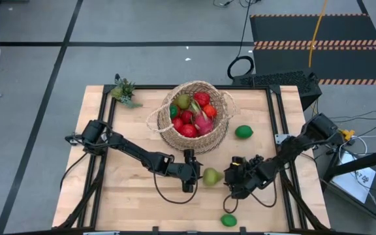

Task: Build produce basket
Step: Put the green pear into the basket

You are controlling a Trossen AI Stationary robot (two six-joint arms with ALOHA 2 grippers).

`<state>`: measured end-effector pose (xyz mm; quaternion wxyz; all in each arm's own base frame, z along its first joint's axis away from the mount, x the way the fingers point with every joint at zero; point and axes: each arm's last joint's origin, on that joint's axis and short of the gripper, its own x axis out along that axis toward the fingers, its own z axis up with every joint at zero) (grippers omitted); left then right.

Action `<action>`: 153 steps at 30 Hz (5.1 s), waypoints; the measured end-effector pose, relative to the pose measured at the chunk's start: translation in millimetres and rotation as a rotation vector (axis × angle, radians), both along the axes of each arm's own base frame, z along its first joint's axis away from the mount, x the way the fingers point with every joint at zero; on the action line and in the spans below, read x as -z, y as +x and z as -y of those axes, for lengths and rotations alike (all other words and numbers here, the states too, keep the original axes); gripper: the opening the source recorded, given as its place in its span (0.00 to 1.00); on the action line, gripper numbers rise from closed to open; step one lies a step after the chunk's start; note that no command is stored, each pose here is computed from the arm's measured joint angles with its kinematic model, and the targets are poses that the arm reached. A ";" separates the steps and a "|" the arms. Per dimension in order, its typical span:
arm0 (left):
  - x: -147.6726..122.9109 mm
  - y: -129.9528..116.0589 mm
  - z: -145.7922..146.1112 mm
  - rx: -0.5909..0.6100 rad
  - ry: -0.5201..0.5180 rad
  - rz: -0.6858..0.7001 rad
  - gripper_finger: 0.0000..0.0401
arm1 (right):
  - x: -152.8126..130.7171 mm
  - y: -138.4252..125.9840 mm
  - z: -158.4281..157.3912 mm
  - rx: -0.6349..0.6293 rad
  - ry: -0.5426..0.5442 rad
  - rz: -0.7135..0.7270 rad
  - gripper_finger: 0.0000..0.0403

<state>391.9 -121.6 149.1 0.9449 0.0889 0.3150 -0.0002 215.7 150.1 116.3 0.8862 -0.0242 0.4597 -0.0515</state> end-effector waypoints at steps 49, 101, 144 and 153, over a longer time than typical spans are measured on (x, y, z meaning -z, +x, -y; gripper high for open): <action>-204.7 -130.7 -0.9 0.095 0.115 0.321 0.61 | -155.6 30.6 -22.2 -0.164 -0.307 0.223 0.02; -239.3 -191.4 -38.8 0.031 0.056 0.331 0.61 | -219.7 41.5 -25.3 -0.388 -1.114 0.214 0.02; -240.7 -191.0 -38.6 0.028 0.047 0.345 0.61 | -218.2 44.1 -19.7 -0.263 -0.988 0.269 0.02; -241.0 -190.9 -38.5 0.028 0.046 0.348 0.61 | -218.2 54.4 -2.8 -0.050 -0.823 0.342 0.02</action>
